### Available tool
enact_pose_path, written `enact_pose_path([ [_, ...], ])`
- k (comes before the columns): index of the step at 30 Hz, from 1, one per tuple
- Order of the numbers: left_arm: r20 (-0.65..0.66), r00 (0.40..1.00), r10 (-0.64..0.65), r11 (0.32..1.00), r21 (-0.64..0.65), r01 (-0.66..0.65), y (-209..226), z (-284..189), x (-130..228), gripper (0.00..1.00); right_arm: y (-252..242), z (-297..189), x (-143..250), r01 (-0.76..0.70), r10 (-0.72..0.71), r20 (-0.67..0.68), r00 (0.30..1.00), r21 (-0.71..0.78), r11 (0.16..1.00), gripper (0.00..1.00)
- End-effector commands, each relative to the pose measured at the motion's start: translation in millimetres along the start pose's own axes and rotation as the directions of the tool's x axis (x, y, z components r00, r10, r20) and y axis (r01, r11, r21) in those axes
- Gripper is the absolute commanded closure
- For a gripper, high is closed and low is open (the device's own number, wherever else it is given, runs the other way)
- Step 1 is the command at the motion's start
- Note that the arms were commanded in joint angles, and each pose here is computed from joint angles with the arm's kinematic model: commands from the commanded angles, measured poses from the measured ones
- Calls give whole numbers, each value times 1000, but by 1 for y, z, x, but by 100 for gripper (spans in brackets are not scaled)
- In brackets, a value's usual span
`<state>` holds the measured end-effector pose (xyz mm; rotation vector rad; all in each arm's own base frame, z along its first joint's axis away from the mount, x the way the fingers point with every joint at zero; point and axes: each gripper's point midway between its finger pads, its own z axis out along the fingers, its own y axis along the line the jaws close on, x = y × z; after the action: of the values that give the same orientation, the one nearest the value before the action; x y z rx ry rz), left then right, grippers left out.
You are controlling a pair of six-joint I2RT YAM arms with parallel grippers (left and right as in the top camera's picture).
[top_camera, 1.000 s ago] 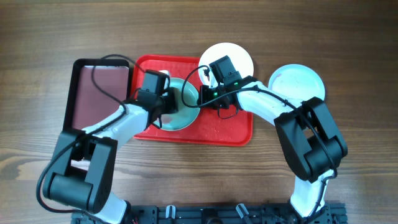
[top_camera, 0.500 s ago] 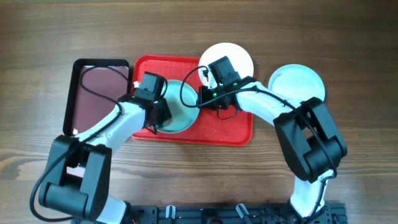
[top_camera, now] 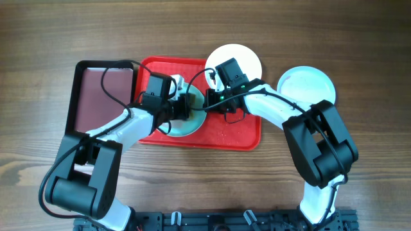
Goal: Clean dirty plates on tray and stack at the side
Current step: 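Scrub the light-green plate with the sponge while the right gripper holds it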
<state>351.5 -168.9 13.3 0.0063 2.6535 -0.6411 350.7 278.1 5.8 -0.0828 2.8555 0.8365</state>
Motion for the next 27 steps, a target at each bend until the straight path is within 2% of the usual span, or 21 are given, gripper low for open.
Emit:
enact_pose_path([
  [1, 185, 978, -99, 936, -317, 155, 59, -10, -24, 96, -2, 8, 5, -3, 3, -28, 1000, 3, 1000, 96],
  [4, 237, 959, -156, 848, -465, 253, 90, -23, -16, 96, -2, 8, 5, -4, 4, -28, 1000, 4, 1000, 96],
  [6, 201, 958, -204, 810, -514, 281, 100, -27, 2, 96, -2, 8, 5, -4, 4, -28, 1000, 3, 1000, 96],
  [8, 113, 962, -250, 793, -545, 271, 103, -29, 27, 96, -2, 8, 5, -3, 3, -27, 1000, 3, 1000, 96],
  [11, -46, 946, -322, 823, -507, 255, 90, -27, 61, 96, -2, 8, 5, -4, 4, -27, 1000, 4, 1000, 96],
  [13, -212, 936, -282, 903, -388, 184, 66, -22, 81, 96, -2, 8, 5, -3, 3, -27, 1000, 4, 1000, 96],
  [15, -368, 917, -154, 985, -134, 111, 25, -18, 95, 96, -2, 8, 5, -3, 3, -28, 1000, 3, 1000, 96],
  [17, -407, 911, -71, 995, 32, 92, -1, -18, 97, 96, -2, 8, 5, -3, 3, -28, 1000, 3, 1000, 96],
  [18, -399, 916, -32, 987, 132, 92, -18, -18, 92, 96, -2, 8, 6, -3, 3, -29, 1000, 3, 1000, 96],
  [19, -381, 925, -19, 982, 167, 89, -23, -17, 87, 96, -2, 9, 6, -3, 3, -29, 1000, 3, 1000, 96],
  [23, -236, 972, 2, 970, 235, 55, -36, -9, 50, 96, -3, 8, 7, -5, 5, -34, 999, 6, 1000, 95],
  [24, -132, 990, -39, 977, 202, 66, -30, -4, 23, 96, -3, 8, 8, -6, 6, -35, 999, 7, 1000, 96],
  [27, -1, 992, -129, 989, 68, 128, -1, -2, -7, 96, -3, 8, 8, -7, 7, -37, 999, 8, 1000, 96],
])
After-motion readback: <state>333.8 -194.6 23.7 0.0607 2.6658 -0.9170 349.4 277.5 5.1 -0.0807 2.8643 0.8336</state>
